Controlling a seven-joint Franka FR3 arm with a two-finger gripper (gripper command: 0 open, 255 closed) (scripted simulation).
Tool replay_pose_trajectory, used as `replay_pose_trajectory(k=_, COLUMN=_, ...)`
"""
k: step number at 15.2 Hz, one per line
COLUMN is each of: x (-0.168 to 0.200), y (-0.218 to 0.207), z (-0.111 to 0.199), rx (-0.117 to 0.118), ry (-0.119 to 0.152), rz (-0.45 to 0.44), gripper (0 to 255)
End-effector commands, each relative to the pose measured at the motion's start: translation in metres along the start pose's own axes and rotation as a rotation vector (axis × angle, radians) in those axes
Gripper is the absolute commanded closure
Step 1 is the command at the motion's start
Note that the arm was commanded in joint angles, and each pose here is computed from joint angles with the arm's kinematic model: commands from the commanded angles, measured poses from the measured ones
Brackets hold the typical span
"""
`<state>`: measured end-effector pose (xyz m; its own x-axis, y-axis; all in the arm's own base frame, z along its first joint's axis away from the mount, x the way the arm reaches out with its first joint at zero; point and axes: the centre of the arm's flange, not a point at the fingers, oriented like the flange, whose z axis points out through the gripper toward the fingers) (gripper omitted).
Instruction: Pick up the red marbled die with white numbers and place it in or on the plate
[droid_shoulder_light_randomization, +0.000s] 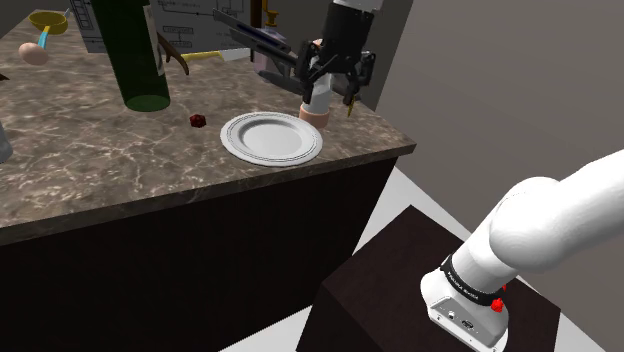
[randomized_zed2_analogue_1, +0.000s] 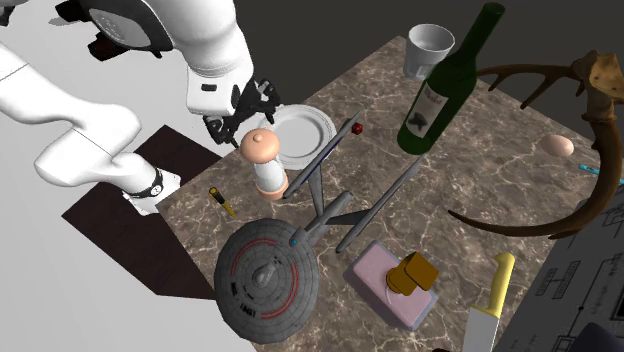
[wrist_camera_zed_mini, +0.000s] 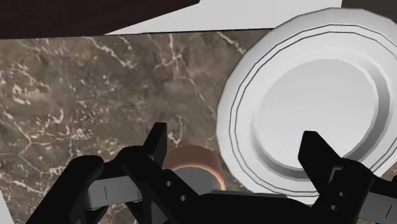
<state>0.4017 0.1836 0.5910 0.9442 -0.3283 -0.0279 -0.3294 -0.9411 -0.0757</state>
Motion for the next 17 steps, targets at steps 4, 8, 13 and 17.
replay_pose_trajectory(k=4, x=0.019, y=-0.064, z=0.013, rx=-0.014, ry=0.027, rz=0.055, gripper=0)
replay_pose_trajectory(k=8, x=0.036, y=-0.114, z=0.023, rx=-0.026, ry=0.048, rz=0.098, gripper=0)
replay_pose_trajectory(k=13, x=0.061, y=-0.175, z=0.035, rx=-0.042, ry=0.074, rz=0.151, gripper=0)
replay_pose_trajectory(k=17, x=0.084, y=-0.223, z=0.045, rx=-0.055, ry=0.095, rz=0.193, gripper=0)
